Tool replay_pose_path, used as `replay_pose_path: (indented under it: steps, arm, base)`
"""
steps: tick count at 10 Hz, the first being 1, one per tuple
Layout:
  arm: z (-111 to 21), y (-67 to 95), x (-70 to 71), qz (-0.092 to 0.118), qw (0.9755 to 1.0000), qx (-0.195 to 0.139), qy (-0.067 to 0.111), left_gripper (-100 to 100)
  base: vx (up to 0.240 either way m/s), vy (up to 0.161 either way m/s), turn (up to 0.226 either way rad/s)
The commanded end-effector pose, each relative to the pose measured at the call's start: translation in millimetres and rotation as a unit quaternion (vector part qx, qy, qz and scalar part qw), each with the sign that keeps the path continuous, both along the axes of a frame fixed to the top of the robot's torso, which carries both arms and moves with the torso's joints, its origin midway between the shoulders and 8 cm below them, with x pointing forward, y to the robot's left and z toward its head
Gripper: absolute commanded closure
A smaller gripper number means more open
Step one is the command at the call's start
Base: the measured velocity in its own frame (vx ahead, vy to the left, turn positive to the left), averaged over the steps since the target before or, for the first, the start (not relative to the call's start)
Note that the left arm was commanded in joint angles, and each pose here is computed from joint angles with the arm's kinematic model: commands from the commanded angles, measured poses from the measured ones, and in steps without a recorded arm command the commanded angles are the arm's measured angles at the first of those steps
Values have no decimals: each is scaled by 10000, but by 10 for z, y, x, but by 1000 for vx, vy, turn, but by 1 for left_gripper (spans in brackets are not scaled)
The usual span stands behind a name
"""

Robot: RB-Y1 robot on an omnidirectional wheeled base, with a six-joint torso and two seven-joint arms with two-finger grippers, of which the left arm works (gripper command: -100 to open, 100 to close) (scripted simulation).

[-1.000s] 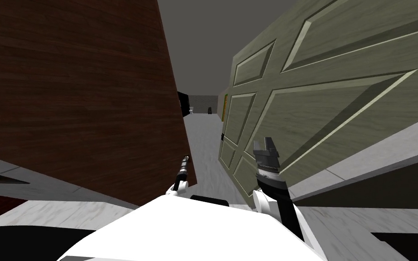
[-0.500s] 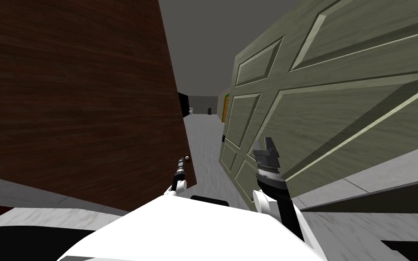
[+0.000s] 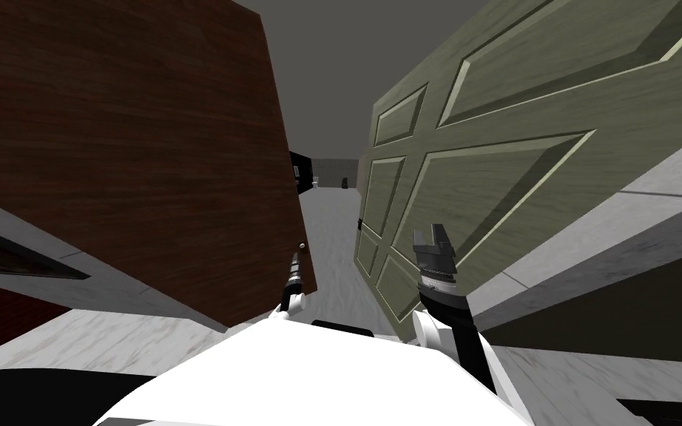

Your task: Push the door open

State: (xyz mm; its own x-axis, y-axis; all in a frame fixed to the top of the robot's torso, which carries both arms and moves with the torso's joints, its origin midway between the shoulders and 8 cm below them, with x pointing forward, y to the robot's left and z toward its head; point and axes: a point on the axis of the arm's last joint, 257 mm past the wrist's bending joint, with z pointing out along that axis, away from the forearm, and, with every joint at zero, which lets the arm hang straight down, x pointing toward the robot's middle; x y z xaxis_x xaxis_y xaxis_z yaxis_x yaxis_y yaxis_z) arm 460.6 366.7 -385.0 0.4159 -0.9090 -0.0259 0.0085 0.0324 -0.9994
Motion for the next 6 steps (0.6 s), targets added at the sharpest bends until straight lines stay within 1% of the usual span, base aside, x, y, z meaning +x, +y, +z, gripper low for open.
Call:
replay_pose_path:
  steps: [1,2,3,4,6]
  arm:
    - [-52,-75,-15,53,9999,-127,34,-100]
    - [-34,-48,-1,32,10000,-79,24,-100]
    - [-14,63,-31,75,10000,11,14,-100]
    - [-10,86,-39,85,10000,29,9,-100]
    - [2,161,-75,125,9999,84,-8,-100]
  base:
    - [-130,-222,74]
    - [-52,-106,23]
    - [76,10,-34]
    - [138,64,-38]
    - [196,110,-32]
